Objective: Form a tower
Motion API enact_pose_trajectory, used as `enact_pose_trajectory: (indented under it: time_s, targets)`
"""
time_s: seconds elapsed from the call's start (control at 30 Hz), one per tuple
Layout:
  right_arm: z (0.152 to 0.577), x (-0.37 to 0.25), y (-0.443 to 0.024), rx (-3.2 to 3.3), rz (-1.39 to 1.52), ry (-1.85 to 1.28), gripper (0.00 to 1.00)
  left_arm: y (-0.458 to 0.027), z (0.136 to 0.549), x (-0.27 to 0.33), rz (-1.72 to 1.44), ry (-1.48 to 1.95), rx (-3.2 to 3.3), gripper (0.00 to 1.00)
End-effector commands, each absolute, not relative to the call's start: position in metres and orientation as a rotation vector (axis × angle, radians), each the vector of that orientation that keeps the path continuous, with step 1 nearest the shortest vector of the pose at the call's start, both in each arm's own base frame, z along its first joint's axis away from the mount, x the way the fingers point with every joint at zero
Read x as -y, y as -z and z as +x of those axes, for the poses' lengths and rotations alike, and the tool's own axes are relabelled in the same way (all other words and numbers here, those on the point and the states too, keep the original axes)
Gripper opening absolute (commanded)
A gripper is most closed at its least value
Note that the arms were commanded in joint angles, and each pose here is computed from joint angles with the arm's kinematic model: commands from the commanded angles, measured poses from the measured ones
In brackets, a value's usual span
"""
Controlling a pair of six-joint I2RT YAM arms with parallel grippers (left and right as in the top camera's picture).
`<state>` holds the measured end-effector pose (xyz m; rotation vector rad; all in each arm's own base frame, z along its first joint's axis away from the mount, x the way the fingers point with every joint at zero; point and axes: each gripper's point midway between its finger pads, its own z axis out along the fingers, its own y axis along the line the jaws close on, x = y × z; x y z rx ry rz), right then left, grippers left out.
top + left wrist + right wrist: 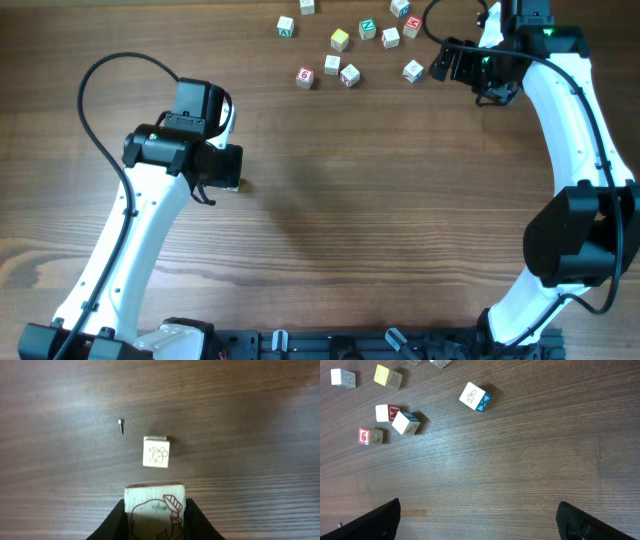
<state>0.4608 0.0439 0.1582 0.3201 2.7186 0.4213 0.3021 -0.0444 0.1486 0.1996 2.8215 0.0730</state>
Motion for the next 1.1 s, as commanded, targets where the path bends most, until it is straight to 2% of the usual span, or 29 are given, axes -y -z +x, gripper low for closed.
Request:
enact_pose_trajectory:
  time_s: [0.0,0.27,0.57,0.7,0.8,1.07]
  targets:
    - [0.462,-0.048,-0.153,-2.729,0.318,-0.443,1.0,-0.137,0.301,0.044,0.388,-0.114,-2.839,0.04]
    - [0.461,-0.047,-0.153,-2.733,0.315,-0.436,1.0,-0.105,0.318,0.057,0.398,-0.026,-2.887,0.04]
    - [0.461,-0.043,-0.151,-2.736,0.322,-0.398,1.0,-0.091,0.308,0.039,0.264,0.097,-2.98,0.04]
    - [0.461,-0.043,-0.151,-2.736,0.323,-0.4,1.0,-0.081,0.306,0.039,0.263,0.103,-2.982,0.09]
    - [0.461,-0.043,-0.151,-2.736,0.322,-0.399,1.0,-0.065,0.3,0.045,0.267,0.162,-2.981,0.1]
    - [0.461,-0.042,-0.151,-2.736,0.324,-0.393,1.0,-0.064,0.305,0.043,0.265,0.139,-2.964,0.08]
